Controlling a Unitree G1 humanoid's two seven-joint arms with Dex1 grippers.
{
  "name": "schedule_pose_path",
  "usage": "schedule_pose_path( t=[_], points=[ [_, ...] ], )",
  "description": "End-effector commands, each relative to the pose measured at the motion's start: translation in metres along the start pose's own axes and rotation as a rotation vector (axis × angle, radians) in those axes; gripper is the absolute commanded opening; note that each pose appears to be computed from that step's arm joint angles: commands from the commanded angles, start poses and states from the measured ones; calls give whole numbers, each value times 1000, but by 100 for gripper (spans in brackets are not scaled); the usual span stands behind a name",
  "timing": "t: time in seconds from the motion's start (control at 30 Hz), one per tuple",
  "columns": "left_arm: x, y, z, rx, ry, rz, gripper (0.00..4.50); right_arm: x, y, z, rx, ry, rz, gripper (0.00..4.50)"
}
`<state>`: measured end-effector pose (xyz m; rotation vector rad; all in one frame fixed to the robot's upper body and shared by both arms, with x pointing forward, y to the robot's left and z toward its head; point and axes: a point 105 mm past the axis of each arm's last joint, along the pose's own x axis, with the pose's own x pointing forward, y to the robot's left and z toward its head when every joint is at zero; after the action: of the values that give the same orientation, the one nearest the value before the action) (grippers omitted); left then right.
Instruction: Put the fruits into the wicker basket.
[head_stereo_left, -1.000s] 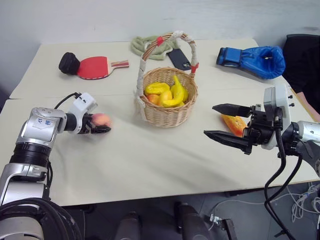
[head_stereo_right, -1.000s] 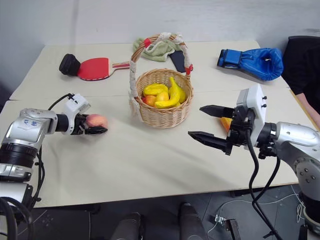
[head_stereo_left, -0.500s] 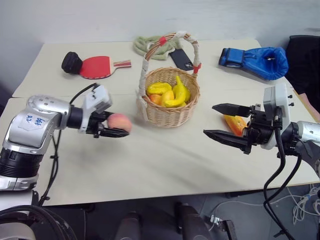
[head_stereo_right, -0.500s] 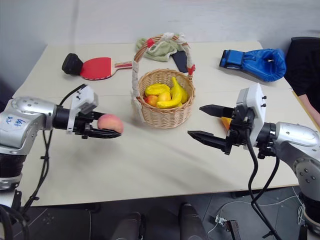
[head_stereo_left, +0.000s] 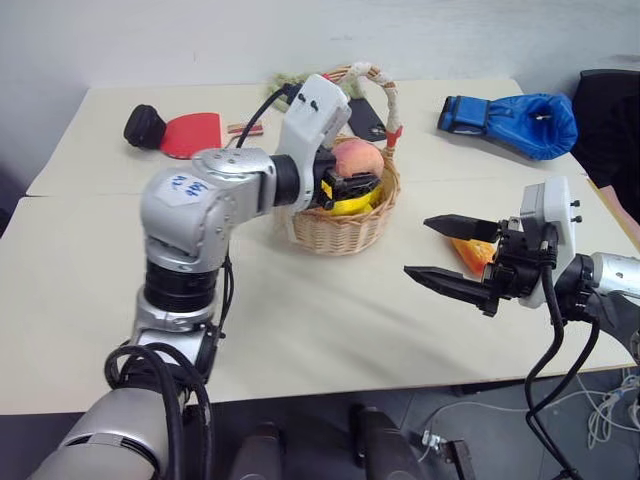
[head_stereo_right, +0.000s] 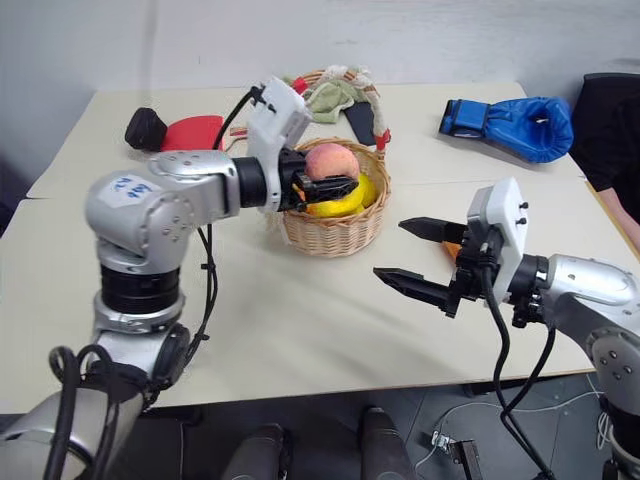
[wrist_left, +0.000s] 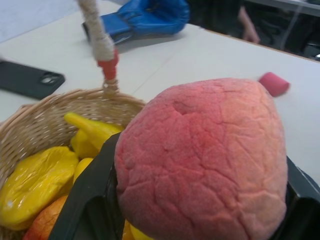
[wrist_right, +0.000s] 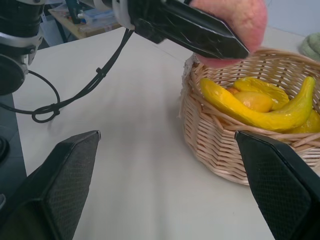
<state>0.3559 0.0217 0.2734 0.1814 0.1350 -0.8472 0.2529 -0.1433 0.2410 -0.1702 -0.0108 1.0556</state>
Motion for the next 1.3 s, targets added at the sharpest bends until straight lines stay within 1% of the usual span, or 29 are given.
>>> schedule_pose_path(
  t=[0.03,0.1,0.23,0.4,0.47,0.5,0.53,0.6,0.7,0.77,0.83,0.9,1.0,1.1,1.17,1.23,1.3],
  points=[
    [2,12,10,6,-25,128,269,-5,-2,16,-58,-63,-45,450],
    [3,16,7,22,0,162,269,-6,-7,17,-63,-64,-68,450],
    [6,23,-10,1,82,237,269,-8,-10,18,-67,-65,-84,450],
    [7,31,-20,10,106,283,269,-7,-10,18,-68,-65,-83,450],
    [8,30,-22,-1,108,281,339,-7,-9,18,-66,-67,-83,450],
    [8,29,-22,-2,107,278,360,-7,-9,18,-66,-67,-83,450],
    [6,29,-22,0,105,272,398,-7,-9,18,-65,-66,-83,450],
    [3,30,-20,18,96,269,448,-7,-9,17,-65,-65,-82,450],
    [-5,25,-8,61,32,196,448,-6,-9,17,-63,-64,-82,450],
    [-10,24,-5,91,13,169,448,-6,-9,17,-63,-64,-81,450],
    [-18,19,5,171,-46,115,448,-6,-9,17,-61,-62,-79,450],
    [-28,17,7,231,-58,47,448,-6,-9,16,-59,-58,-77,450],
    [-39,19,6,257,-65,-20,448,-7,-9,13,-54,-47,-70,450],
    [-52,14,1,315,-59,-136,448,-10,-11,10,-52,-25,-79,450],
    [-69,14,-12,335,-22,-233,448,-18,-16,5,-54,9,-119,450],
    [-93,12,-28,343,19,-360,448,-32,-21,0,-39,40,-173,450],
    [-117,9,-36,306,39,-478,448,-49,-26,-9,-20,83,-240,450]
  ],
)
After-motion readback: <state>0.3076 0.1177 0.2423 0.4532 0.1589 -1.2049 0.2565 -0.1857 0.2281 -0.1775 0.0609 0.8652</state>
